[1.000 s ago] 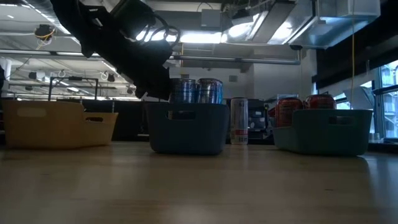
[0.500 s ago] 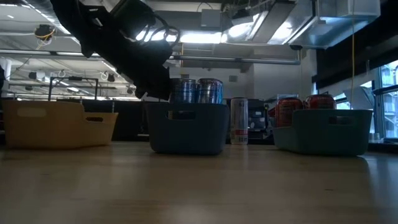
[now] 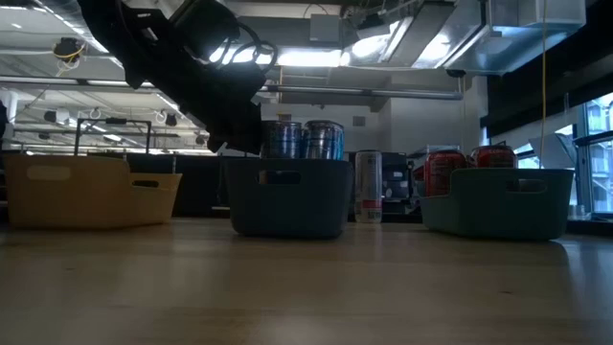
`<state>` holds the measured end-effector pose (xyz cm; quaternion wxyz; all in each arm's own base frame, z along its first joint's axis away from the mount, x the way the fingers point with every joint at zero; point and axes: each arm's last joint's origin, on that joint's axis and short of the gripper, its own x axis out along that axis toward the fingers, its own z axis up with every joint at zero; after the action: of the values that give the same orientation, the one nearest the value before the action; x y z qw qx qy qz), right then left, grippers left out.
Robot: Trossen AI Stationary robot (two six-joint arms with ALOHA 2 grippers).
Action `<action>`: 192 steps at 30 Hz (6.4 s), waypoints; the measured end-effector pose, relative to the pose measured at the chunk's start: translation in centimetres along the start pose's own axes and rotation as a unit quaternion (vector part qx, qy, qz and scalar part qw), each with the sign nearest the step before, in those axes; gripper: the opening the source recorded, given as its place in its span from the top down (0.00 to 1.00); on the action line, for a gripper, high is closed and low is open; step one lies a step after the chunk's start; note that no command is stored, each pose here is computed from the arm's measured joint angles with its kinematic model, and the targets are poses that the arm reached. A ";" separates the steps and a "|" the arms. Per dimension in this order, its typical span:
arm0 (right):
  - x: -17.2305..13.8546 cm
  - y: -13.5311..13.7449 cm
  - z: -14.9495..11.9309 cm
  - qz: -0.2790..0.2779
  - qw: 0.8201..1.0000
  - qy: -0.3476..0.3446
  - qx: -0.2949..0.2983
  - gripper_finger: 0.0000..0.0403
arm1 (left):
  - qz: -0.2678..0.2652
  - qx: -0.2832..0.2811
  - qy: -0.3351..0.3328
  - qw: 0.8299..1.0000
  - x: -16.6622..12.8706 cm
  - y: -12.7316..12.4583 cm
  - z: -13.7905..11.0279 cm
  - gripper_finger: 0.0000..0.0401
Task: Sort soda cans
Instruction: Put the red soda can into green bin
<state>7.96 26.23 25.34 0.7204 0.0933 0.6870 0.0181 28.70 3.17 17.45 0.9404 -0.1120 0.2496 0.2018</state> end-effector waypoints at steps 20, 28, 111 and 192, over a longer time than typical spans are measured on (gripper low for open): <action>0.6 0.7 0.0 0.018 0.999 0.029 -0.001 0.02 | 0.000 -0.006 0.000 1.000 0.0 0.0 0.0 1.00; 1.3 1.2 0.0 0.015 0.999 0.041 -0.002 0.02 | 0.000 -0.007 0.000 1.000 0.0 0.0 0.0 1.00; 3.4 2.0 -1.1 -0.031 0.998 0.027 0.041 0.22 | -0.006 -0.003 0.001 1.000 -0.1 -0.4 -0.1 1.00; -9.5 -21.1 12.5 -0.131 0.962 -0.154 0.181 0.35 | -0.034 -0.008 0.006 0.999 -0.6 -2.1 -0.6 1.00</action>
<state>17.74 2.65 31.86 0.7845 0.1327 0.5659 -0.2160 28.85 0.89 17.44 0.9444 -0.1289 0.2497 0.1709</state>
